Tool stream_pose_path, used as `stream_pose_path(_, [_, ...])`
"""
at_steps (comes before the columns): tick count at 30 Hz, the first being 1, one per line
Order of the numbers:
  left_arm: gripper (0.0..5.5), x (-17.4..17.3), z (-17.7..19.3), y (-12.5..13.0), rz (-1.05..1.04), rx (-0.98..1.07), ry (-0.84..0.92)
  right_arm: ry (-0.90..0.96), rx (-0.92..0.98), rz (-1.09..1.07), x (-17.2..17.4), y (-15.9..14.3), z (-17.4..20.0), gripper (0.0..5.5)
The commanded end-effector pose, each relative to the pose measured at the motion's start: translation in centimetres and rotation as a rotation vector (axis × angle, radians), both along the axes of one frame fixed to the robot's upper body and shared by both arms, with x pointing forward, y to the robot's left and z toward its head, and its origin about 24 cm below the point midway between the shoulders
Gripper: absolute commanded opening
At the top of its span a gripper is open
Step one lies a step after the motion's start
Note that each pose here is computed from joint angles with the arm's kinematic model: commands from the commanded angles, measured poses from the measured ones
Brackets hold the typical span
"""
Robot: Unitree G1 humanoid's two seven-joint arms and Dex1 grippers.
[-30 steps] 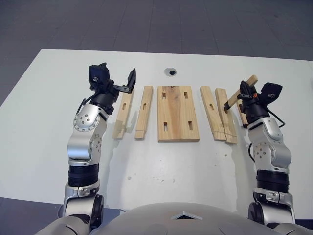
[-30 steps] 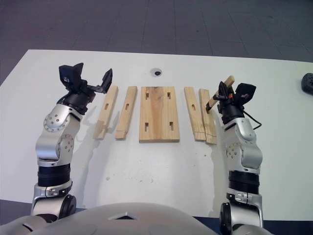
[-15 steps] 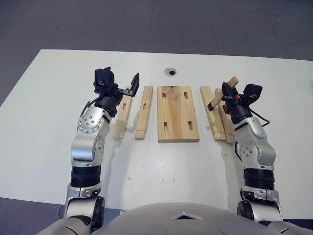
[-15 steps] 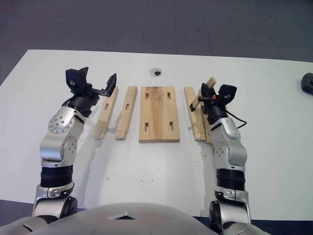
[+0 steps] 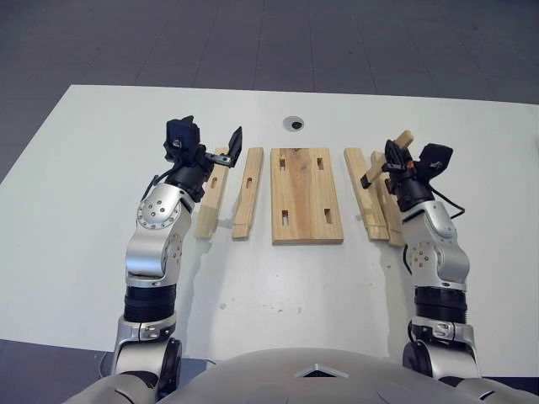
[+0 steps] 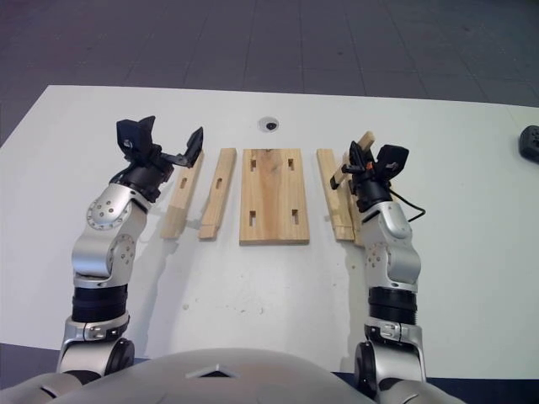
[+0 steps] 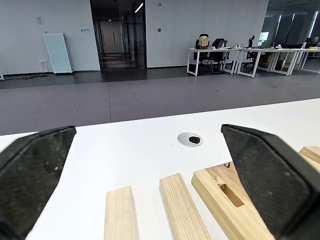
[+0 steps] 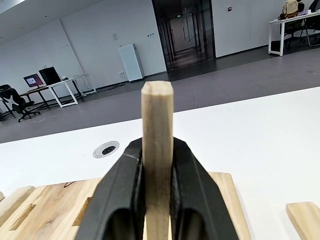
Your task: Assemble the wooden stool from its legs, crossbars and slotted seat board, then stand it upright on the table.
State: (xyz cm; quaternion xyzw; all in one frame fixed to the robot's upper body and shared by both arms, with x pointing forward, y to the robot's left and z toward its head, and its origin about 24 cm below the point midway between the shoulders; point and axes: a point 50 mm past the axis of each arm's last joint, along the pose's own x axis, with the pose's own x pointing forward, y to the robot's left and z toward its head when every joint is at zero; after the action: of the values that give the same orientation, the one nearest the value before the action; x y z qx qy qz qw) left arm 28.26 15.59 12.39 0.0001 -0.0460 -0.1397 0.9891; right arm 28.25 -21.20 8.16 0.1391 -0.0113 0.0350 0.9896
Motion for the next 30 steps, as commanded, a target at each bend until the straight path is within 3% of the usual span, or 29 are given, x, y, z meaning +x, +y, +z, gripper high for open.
stream_pose_path(1, [5.40, 0.0, -0.5, 0.0, 0.006, 0.008, 0.017, 0.031, -0.012, -0.018, -0.3, -0.1, -0.4, 0.44])
stream_pose_path(9, [5.40, -0.1, -0.6, -0.1, 0.004, 0.016, 0.015, 0.088, -0.102, 0.003, -0.3, 0.3, -1.5, 0.44])
stream_pose_path(20, [5.40, -0.3, -0.7, -0.2, 0.002, 0.025, 0.017, 0.277, -0.168, 0.003, -4.3, 0.5, -6.5, 0.44])
stream_pose_path(30, [5.40, -0.3, -0.8, 0.0, 0.004, 0.031, 0.018, 0.303, -0.138, -0.049, -4.8, 0.2, -6.0, 0.44])
